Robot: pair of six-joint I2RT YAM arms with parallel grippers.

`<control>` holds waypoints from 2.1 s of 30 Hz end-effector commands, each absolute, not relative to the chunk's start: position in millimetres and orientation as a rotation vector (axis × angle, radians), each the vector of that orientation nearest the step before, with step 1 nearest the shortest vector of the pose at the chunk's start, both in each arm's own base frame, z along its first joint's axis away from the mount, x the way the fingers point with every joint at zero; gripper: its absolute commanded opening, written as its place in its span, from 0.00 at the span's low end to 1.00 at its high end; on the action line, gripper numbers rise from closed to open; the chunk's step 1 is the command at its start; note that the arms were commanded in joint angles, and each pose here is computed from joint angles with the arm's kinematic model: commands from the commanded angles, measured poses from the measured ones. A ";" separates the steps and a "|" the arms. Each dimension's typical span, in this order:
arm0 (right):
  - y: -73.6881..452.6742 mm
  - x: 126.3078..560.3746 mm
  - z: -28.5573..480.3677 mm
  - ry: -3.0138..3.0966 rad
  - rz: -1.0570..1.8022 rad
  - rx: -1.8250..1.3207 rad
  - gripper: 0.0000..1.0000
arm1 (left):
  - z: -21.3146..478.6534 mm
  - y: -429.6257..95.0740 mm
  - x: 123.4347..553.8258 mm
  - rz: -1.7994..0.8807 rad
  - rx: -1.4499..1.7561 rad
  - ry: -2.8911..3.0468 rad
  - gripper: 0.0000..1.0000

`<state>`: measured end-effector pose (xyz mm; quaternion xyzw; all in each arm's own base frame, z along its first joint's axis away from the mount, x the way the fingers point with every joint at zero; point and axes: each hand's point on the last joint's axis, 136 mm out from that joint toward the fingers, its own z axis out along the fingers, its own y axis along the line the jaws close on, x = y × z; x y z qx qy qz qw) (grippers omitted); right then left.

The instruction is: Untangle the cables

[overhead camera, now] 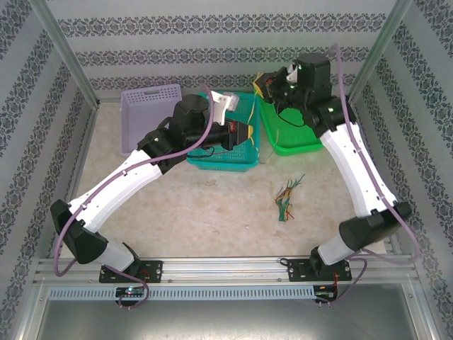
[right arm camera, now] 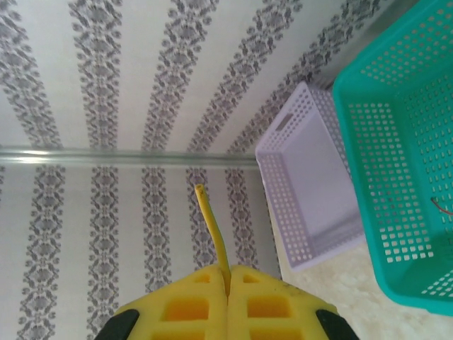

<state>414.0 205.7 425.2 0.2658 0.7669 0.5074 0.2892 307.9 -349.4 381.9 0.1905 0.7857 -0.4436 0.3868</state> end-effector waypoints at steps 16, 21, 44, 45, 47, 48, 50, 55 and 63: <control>144.8 414.9 449.5 1.973 1.021 0.426 0.58 | 369.5 -251.6 336.2 -0.956 0.161 2.246 0.00; 123.4 384.5 422.0 1.991 0.895 0.452 0.62 | 377.3 -170.8 379.5 -0.724 -0.040 2.247 0.00; 163.0 349.1 361.7 2.152 0.961 0.418 0.63 | 230.1 7.1 541.2 -0.597 -0.350 2.431 0.04; 163.8 348.3 360.2 2.158 0.960 0.418 0.63 | 221.3 7.2 545.4 -0.617 -0.343 2.439 0.06; 166.3 346.9 356.6 2.172 0.959 0.416 0.63 | 208.8 8.1 553.7 -0.629 -0.325 2.437 0.11; 167.4 346.5 354.6 2.178 0.958 0.417 0.63 | 200.9 11.6 557.9 -0.612 -0.329 2.440 0.16; 169.8 346.1 351.3 2.188 0.957 0.418 0.63 | 184.2 17.8 565.5 -0.591 -0.342 2.452 0.26; 180.5 346.4 350.4 2.204 0.962 0.397 0.62 | 166.2 58.6 564.4 -0.272 -0.503 2.514 0.55; 190.1 347.5 343.5 2.223 0.968 0.381 0.62 | 198.5 64.8 532.8 -0.017 -0.482 2.529 0.61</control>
